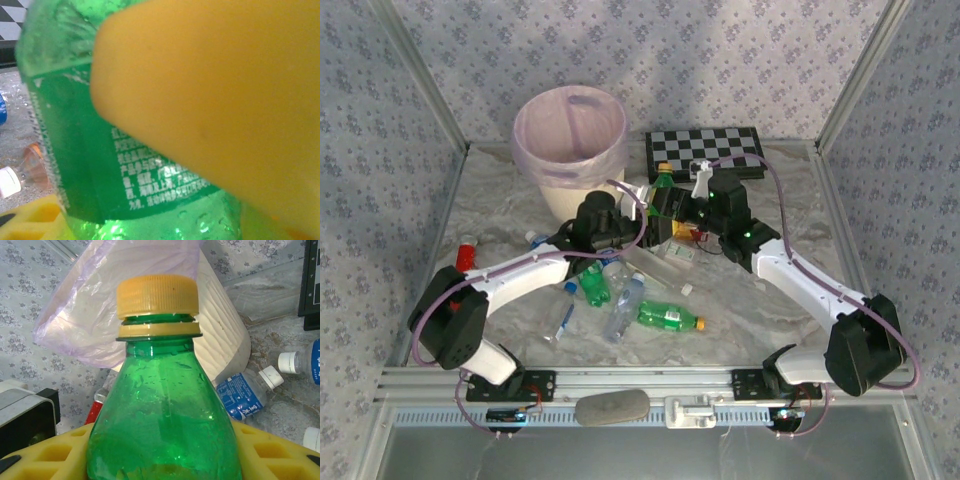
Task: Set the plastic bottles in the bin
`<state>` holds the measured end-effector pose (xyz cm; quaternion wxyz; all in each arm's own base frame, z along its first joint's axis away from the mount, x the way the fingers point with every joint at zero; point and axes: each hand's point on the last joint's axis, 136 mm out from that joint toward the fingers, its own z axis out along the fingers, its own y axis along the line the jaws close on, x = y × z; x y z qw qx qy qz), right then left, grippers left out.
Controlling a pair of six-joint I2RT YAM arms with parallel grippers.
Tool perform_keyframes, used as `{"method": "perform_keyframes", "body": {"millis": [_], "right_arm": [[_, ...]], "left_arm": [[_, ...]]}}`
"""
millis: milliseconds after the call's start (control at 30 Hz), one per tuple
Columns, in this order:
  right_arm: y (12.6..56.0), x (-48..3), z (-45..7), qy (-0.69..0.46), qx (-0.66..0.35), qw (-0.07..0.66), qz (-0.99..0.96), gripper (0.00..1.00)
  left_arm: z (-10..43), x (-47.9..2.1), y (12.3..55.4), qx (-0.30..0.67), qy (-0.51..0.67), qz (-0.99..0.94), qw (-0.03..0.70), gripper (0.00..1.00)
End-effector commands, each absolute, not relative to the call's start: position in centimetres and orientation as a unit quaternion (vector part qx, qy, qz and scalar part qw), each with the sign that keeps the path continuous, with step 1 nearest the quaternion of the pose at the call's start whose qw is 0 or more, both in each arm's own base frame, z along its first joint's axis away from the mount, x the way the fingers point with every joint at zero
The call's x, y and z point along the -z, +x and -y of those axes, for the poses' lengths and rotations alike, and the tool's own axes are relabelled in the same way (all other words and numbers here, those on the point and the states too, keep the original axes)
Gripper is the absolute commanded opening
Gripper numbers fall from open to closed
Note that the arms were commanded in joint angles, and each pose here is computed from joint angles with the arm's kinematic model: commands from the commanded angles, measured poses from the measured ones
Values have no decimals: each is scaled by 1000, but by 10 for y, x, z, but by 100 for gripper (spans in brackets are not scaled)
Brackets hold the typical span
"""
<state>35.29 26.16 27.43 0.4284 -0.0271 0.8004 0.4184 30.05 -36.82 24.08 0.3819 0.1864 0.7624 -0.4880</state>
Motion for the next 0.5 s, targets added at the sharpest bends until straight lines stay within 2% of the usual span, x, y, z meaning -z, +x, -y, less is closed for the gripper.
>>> {"method": "perform_keyframes", "body": {"millis": [0,167,300,467], "right_arm": [[350,-282,-268,-40,-429,435,-791,53],[351,-284,-266,-36,-424,440,-790,67],[353,-289,-258,-27,-417,451,-788,75],[360,-288,-233,12,-403,461,-791,76]], "left_arm": [[371,-257,305,495,195,-745,402,51],[363,-261,311,487,181,-747,414,44],[352,-257,320,473,163,-757,420,44],[325,-248,337,446,122,-778,425,44]]}}
